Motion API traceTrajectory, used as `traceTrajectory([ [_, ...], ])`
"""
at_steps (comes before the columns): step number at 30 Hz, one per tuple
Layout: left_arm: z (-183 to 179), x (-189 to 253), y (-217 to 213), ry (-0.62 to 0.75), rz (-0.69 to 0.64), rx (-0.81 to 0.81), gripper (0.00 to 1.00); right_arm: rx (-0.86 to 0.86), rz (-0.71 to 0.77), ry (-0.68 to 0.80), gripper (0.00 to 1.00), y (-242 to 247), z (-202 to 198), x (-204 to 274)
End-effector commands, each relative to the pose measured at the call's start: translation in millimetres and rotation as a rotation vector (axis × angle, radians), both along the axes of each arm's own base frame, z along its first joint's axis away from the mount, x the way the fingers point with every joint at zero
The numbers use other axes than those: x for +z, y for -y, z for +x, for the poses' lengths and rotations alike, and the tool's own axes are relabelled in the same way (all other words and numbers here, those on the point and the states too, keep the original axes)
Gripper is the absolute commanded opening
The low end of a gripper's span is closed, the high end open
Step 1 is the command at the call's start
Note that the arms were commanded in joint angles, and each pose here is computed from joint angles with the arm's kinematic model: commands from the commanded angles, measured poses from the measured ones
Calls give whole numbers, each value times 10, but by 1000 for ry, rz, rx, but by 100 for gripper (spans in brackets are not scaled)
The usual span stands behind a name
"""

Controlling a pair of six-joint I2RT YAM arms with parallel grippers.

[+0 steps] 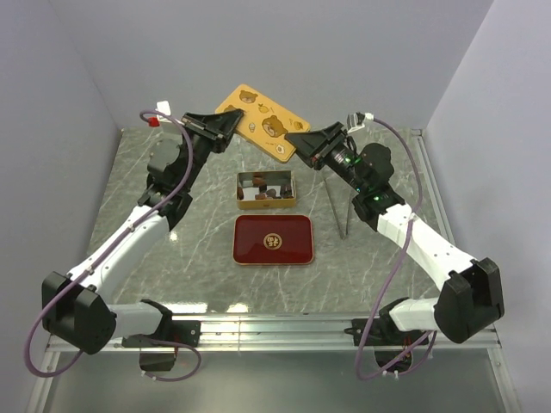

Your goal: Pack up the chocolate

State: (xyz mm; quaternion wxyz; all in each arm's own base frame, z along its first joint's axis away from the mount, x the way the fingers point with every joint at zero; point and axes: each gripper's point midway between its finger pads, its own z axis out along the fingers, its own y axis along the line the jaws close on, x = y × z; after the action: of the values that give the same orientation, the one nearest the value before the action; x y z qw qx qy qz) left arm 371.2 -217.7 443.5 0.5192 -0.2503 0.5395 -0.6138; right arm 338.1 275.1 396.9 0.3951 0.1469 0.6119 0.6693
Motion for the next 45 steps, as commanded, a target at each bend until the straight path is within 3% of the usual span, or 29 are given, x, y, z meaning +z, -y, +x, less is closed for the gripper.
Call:
traceTrajectory([
  [1,-42,-56,177,-18,12,-83,18,-30,17,143,27,92,22,313],
  [3,-31,-117,214,-30,29,-97,28,-38,14,149,25,145,73,300],
  [4,-28,-137,223,-35,39,-100,40,-38,14,152,24,152,98,288],
  [7,14,-225,247,-60,73,-98,63,-34,0,159,24,210,201,241],
  [13,85,-439,260,-113,127,-92,79,5,-22,151,20,345,426,98],
  [31,77,-1363,-76,-291,327,-49,83,99,-182,-17,15,512,863,-747],
  [37,359,-1724,-204,-301,397,-72,83,178,-230,-101,15,440,931,-1125],
  [45,757,-2266,-4,-359,541,-187,82,272,-262,-223,15,434,980,-1650],
])
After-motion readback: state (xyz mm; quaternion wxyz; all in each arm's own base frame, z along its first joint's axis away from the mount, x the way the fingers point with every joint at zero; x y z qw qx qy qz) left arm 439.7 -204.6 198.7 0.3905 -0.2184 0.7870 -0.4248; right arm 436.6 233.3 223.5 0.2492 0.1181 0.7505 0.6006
